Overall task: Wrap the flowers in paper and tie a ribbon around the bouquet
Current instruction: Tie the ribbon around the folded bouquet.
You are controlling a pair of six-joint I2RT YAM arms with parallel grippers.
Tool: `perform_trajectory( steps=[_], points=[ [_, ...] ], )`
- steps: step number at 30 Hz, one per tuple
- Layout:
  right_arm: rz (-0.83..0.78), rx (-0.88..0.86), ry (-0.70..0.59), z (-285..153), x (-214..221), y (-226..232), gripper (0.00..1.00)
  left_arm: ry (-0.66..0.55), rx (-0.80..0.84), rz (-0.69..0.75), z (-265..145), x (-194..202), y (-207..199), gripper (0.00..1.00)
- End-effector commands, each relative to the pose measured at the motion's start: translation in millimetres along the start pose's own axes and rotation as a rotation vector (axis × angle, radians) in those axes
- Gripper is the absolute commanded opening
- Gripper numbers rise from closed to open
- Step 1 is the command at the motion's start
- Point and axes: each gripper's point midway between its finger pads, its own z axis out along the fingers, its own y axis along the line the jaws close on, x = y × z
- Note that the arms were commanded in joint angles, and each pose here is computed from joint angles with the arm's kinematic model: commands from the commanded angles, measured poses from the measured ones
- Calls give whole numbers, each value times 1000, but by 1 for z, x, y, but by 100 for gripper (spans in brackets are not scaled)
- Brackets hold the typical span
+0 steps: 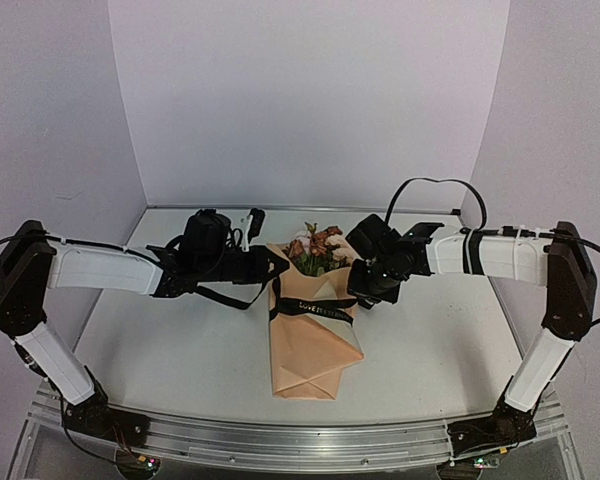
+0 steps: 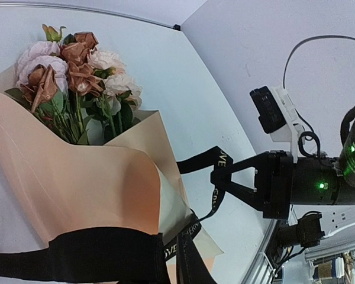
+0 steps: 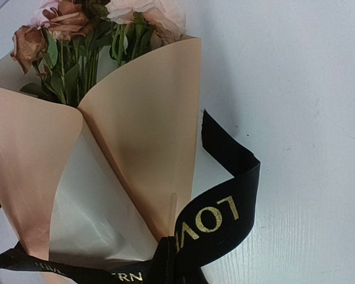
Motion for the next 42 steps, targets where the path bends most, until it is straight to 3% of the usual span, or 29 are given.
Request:
perform_trajectory(
  steps=[1,9,24,42],
  points=[
    [-9,-33,-14,-7,-2,10,0,-51,-1,-23,9,-23,-2,10],
    [-13,-49,11,-1,8,16,0,-9,130,15,13,-17,-25,0],
    [-37,-66,-34,-7,-15,38,1,-25,227,171,-28,8,-55,3],
    [-76,-114,-11,-14,-62,65,7,118,158,451,-8,48,-80,3]
  ],
)
